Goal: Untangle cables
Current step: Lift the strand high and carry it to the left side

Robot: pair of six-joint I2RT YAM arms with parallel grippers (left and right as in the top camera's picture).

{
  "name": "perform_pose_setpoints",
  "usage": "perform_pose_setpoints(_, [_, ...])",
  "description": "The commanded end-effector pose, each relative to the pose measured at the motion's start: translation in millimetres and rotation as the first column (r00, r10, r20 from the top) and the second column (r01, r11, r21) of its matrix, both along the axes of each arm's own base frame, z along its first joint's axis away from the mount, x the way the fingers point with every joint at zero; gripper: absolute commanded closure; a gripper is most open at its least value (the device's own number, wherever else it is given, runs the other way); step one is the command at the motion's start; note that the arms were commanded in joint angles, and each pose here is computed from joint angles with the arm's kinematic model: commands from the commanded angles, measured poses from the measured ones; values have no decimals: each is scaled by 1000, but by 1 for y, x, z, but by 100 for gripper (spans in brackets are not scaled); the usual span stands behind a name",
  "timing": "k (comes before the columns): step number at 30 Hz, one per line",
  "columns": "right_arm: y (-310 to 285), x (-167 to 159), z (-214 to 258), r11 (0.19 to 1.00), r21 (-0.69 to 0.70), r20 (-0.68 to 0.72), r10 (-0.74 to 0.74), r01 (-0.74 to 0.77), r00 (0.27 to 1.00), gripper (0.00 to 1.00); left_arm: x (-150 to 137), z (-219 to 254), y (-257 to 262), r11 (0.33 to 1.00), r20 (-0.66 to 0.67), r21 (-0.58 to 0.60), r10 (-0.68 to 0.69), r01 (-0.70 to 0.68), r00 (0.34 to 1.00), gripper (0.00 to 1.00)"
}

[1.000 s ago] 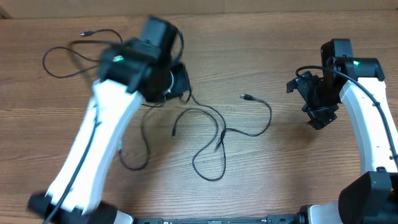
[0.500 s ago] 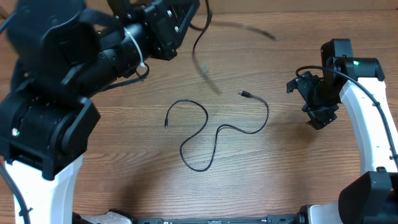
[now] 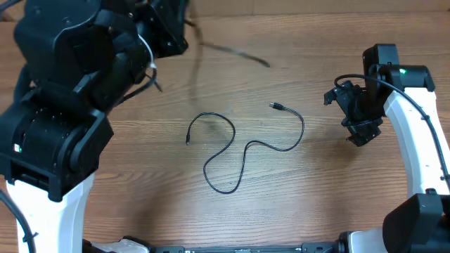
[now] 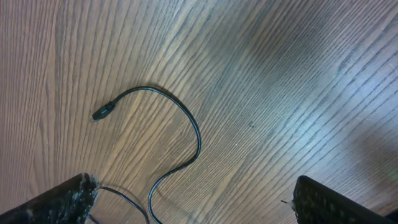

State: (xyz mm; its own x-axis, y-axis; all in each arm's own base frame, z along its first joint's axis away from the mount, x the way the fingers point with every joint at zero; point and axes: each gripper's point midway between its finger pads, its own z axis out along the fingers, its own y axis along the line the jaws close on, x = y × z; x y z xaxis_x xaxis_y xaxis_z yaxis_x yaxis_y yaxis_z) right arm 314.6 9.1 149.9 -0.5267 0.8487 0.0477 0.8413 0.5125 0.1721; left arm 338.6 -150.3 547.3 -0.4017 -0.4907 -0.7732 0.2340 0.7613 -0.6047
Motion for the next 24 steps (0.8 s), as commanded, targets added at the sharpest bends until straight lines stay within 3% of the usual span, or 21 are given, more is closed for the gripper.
perform_pose_setpoints(1, [-1,4,7,1000,-5,27,2,-1,1000,0,20,-5,51,961,19,87,261,-261,965,96])
perform_pose_setpoints(9, [-1,4,7,1000,-4,27,2,-1,1000,0,28,-9,93,923,2,88,376,-375,926,96])
perform_pose_setpoints(13, [-1,4,7,1000,-5,27,2,-1,1000,0,29,-23,143,850,-71,68,526,-523,847,96])
perform_pose_setpoints(20, [-1,4,7,1000,-5,27,1,-1,1000,0,9,-51,246,590,-137,166,807,-790,574,96])
perform_pose_setpoints(24, [-1,4,7,1000,-4,27,2,-1,1000,0,-18,-79,310,345,-200,240,932,-907,301,96])
